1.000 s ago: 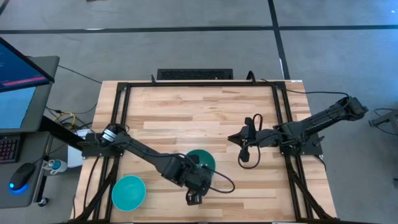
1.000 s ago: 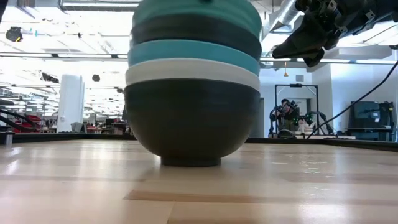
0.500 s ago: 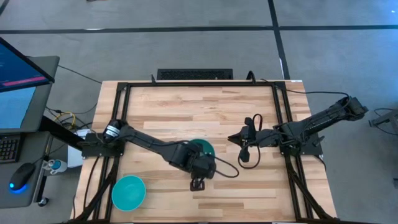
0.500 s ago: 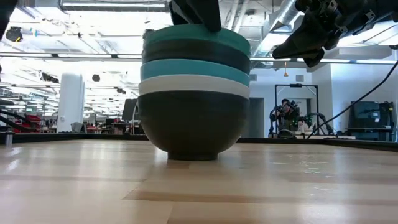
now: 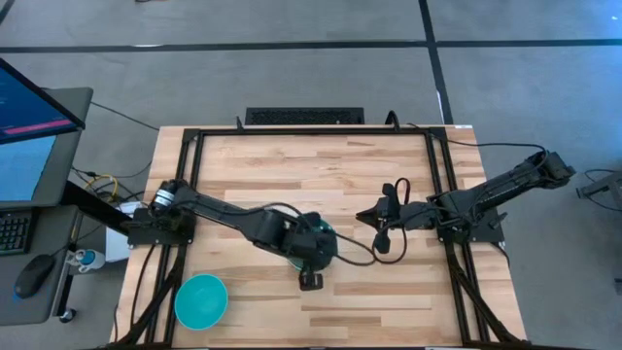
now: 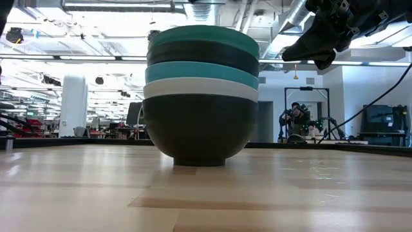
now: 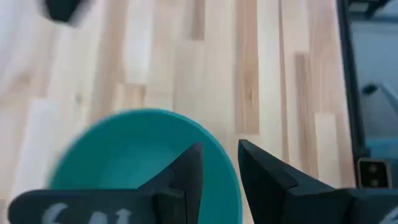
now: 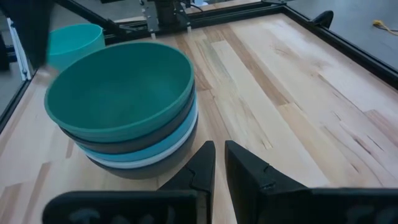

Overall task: Nest bowls inside each other
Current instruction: Stack the light blue bowl on top of the green bowl

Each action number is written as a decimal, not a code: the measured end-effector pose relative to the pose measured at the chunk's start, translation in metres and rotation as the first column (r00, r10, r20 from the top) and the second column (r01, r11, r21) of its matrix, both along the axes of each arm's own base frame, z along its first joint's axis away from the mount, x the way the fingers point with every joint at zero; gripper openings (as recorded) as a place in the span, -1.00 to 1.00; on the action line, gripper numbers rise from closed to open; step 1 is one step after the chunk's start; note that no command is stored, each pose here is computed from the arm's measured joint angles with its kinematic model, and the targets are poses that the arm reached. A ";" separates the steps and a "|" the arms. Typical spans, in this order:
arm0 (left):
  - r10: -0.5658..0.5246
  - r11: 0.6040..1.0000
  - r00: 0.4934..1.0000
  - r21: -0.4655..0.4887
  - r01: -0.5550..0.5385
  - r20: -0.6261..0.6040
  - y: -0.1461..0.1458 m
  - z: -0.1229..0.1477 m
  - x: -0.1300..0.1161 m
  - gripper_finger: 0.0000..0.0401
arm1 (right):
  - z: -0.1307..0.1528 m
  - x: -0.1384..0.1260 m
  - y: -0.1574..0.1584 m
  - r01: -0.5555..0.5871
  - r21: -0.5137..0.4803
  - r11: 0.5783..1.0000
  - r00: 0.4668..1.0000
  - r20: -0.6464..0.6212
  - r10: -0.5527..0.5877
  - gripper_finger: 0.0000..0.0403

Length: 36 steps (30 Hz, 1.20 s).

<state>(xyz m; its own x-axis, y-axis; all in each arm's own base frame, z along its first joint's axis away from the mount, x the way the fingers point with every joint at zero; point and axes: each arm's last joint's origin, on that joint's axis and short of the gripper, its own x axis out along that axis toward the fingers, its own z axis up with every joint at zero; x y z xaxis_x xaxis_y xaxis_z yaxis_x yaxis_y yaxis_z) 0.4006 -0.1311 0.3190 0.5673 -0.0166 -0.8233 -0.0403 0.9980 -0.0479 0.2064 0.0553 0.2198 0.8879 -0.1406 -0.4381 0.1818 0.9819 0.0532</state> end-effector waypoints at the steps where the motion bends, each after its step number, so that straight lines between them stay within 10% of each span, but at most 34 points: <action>1: 0.010 1.000 1.000 0.003 -0.010 0.021 0.002 0.008 -0.004 -0.53 | 0.000 0.000 0.000 0.000 0.000 1.000 1.000 0.001 0.000 -0.71; 12: 0.283 0.948 0.946 0.107 -0.301 0.156 0.020 0.085 -0.089 -0.53 | 0.021 0.003 0.020 -0.098 0.074 0.992 0.982 0.169 0.084 -0.71; 24: 0.471 0.849 0.869 0.190 -0.493 0.152 -0.001 0.081 -0.130 -0.53 | 0.104 0.011 0.061 -0.233 -0.123 0.965 0.943 0.215 0.255 -0.71; 36: 0.564 0.800 0.795 0.090 -0.593 0.224 -0.020 0.085 -0.154 -0.53 | 0.096 0.055 0.078 -0.297 -0.145 0.944 0.949 0.064 0.309 -0.71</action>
<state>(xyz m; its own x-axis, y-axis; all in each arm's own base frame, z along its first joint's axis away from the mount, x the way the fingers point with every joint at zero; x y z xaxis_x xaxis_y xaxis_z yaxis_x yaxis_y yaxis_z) 0.2463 -0.1507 0.4043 0.5667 0.4746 -0.6735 -0.6175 0.7858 0.0342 0.2617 0.1338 0.3160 0.9304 0.0893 -0.3554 -0.1249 0.9891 -0.0786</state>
